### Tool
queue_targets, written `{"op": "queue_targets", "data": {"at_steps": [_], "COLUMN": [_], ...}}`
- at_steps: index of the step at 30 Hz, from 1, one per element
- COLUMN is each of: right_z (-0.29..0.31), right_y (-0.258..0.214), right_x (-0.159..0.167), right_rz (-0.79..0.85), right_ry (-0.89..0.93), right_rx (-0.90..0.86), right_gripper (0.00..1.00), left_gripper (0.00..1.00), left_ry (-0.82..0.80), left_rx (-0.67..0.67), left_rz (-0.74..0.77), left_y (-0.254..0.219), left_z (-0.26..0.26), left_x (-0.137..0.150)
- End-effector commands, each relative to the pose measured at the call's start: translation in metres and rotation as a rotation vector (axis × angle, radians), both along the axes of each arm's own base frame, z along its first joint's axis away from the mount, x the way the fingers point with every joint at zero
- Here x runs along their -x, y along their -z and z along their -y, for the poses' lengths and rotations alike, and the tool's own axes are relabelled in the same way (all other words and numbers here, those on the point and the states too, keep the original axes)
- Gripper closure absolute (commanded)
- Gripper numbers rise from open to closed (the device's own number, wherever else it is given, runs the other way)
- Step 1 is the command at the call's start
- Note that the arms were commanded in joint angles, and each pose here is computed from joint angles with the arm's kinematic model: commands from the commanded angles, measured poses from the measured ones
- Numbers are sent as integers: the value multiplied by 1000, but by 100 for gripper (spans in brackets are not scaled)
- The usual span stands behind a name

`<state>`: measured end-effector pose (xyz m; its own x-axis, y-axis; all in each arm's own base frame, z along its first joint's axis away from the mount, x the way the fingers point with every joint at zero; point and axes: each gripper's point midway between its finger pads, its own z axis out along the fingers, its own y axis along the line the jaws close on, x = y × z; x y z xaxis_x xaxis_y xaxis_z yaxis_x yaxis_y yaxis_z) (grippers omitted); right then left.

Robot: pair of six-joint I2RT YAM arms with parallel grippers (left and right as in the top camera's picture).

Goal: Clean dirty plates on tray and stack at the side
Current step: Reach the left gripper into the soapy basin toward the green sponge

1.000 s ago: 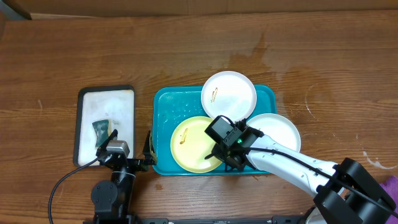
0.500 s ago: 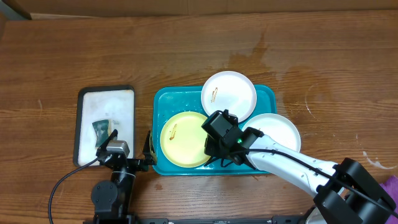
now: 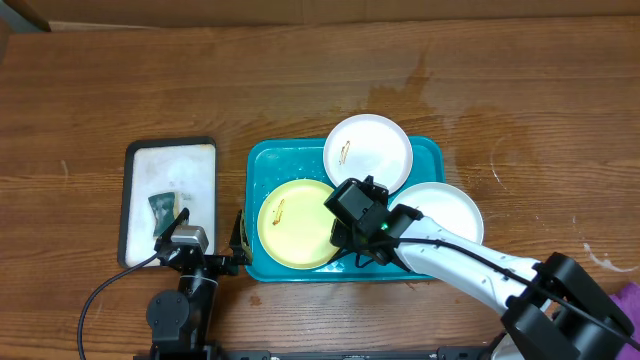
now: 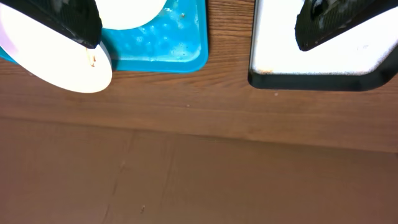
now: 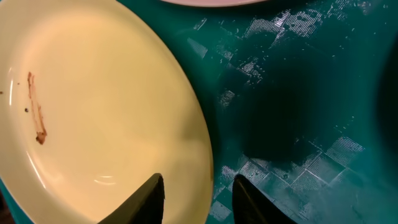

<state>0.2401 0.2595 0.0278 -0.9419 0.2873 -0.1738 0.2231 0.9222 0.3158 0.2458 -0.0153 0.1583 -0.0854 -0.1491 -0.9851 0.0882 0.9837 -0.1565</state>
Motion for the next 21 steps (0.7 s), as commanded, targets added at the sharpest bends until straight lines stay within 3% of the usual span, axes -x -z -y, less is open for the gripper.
{"op": "queue_targets", "data": {"at_steps": [1, 9, 12, 15, 21], "right_z": [-6, -16, -16, -16, -16], "right_y": [14, 14, 14, 14, 14], "right_x": [-1, 0, -1, -1, -1], "right_rz": [-27, -44, -41, -41, -39], "right_ry": [22, 6, -1, 0, -7], "right_rx": [-3, -48, -48, -48, -46], "right_gripper": [63, 74, 82, 83, 83], "left_gripper": [0, 0, 0, 0, 0], "left_ry": [4, 4, 0, -70, -201], "left_rx": [-22, -21, 67, 140, 40], "left_rz": [6, 24, 71, 46, -117], "left_y": [0, -4, -26, -56, -126], "left_z": [1, 1, 1, -10, -32], "left_x": [0, 0, 2, 14, 43]}}
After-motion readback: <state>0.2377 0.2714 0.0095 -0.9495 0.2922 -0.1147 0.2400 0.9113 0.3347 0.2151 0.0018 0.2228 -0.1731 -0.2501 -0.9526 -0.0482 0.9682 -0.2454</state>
